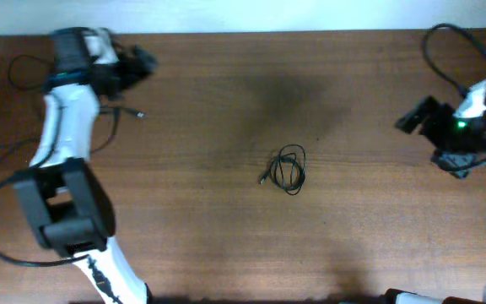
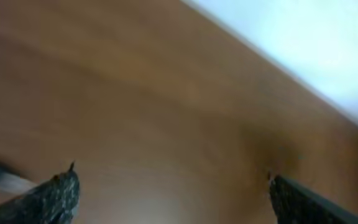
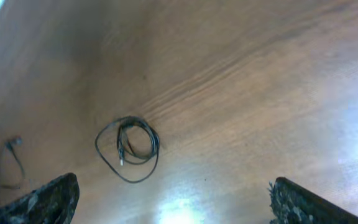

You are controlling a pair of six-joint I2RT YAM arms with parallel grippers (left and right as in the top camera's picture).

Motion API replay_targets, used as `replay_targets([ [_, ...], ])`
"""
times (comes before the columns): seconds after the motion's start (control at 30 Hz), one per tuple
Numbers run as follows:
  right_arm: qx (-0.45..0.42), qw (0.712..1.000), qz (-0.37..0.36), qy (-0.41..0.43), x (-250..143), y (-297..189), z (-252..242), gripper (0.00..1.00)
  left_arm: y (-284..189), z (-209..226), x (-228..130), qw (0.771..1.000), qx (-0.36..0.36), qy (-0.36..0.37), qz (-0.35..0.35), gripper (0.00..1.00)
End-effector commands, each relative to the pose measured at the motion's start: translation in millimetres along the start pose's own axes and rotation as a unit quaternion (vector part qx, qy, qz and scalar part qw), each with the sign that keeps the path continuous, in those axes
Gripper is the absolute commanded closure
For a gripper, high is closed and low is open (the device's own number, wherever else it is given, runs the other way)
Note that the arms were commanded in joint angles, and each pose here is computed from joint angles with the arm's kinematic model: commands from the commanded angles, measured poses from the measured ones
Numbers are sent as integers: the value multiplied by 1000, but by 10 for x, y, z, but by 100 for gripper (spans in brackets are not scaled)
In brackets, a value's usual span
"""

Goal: Untangle cables
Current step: 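Move the left gripper to the central coiled bundle and grasp a cable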

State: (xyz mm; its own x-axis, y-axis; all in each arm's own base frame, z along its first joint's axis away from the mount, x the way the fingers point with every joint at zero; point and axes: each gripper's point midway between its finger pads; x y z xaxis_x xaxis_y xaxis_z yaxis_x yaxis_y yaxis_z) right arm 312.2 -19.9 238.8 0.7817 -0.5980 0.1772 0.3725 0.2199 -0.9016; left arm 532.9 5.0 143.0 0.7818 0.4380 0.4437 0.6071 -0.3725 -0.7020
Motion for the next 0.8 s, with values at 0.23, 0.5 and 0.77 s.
replay_targets([
  [0.23, -26, 998, 48, -19, -214, 442, -92, 1, 464, -1281, -1551, 970, -40, 144, 191, 1],
  [0.5, -34, 997, 61, 12, -203, 554, -123, 1, 505, -1754, -2409, 929, -50, 256, 262, 3],
  [0.77, -36, 997, 72, 15, -230, 584, -134, 1, 665, -1707, -2925, 906, -25, 278, 318, 29],
])
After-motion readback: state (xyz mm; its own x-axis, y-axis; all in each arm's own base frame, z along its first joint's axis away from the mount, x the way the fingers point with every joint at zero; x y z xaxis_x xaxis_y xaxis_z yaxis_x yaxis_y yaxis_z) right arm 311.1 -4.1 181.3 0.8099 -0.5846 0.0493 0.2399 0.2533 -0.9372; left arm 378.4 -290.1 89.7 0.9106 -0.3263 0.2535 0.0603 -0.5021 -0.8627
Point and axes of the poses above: each gripper's point midway between its finger pads, its own y axis out along the fingers, its own z axis along the line the jaws close on, x = y × z
